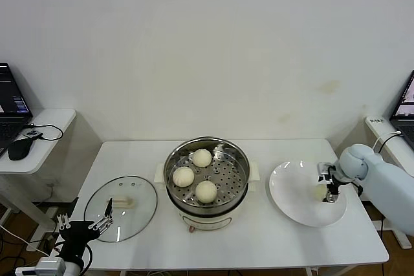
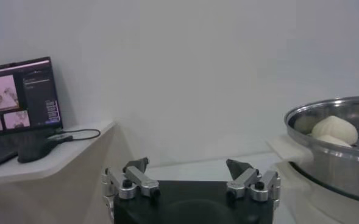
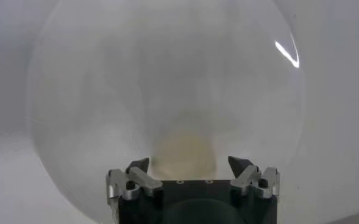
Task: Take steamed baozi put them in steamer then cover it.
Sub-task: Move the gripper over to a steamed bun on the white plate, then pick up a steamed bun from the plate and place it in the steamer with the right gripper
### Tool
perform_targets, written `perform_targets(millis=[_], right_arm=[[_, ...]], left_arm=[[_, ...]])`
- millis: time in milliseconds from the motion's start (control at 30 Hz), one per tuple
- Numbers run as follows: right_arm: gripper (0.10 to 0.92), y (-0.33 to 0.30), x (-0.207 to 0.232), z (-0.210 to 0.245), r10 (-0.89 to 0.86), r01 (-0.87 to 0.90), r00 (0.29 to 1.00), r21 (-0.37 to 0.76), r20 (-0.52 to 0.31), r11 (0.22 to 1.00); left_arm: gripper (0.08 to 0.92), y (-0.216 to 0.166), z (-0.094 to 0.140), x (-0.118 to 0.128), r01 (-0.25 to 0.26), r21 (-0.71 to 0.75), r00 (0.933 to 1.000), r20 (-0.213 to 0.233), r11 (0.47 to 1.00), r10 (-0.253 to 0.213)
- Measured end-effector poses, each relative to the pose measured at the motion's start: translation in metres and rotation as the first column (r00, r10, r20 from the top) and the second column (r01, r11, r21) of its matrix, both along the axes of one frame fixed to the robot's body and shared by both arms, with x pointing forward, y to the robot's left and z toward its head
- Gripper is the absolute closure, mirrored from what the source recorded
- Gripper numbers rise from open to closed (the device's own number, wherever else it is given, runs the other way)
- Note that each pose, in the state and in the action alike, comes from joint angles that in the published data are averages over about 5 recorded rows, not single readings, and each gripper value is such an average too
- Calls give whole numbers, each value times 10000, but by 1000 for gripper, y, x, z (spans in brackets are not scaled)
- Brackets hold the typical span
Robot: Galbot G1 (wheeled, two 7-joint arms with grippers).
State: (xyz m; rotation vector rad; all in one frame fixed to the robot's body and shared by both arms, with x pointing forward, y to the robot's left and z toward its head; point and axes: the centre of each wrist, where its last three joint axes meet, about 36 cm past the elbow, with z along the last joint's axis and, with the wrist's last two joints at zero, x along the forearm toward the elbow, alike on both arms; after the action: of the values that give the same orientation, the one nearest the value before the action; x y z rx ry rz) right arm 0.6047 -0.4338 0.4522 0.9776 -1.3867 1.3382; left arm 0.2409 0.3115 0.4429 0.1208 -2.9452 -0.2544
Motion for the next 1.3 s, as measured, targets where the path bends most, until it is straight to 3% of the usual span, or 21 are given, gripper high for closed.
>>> perform_targets(millis=[467, 633, 967, 1300], right_arm=[[473, -4, 0, 6, -81, 81, 9999, -61, -78, 9999], [491, -3, 1, 25, -48, 48, 9999, -16, 89, 10000], [476, 26, 10, 105, 584, -619, 9944, 367, 881, 9974], [466, 119, 15, 202, 1779, -2077, 9651, 1481, 1921, 9669]], left_arm=[[177, -1, -1, 0, 9, -67, 10000, -3, 10000, -9], [177, -1, 1, 1, 1, -78, 10000, 48, 10000, -1], [177, -4, 7, 3, 85, -72, 9998, 180, 9999, -83], [177, -4, 10, 4, 87, -15, 9997, 229, 10000, -86]])
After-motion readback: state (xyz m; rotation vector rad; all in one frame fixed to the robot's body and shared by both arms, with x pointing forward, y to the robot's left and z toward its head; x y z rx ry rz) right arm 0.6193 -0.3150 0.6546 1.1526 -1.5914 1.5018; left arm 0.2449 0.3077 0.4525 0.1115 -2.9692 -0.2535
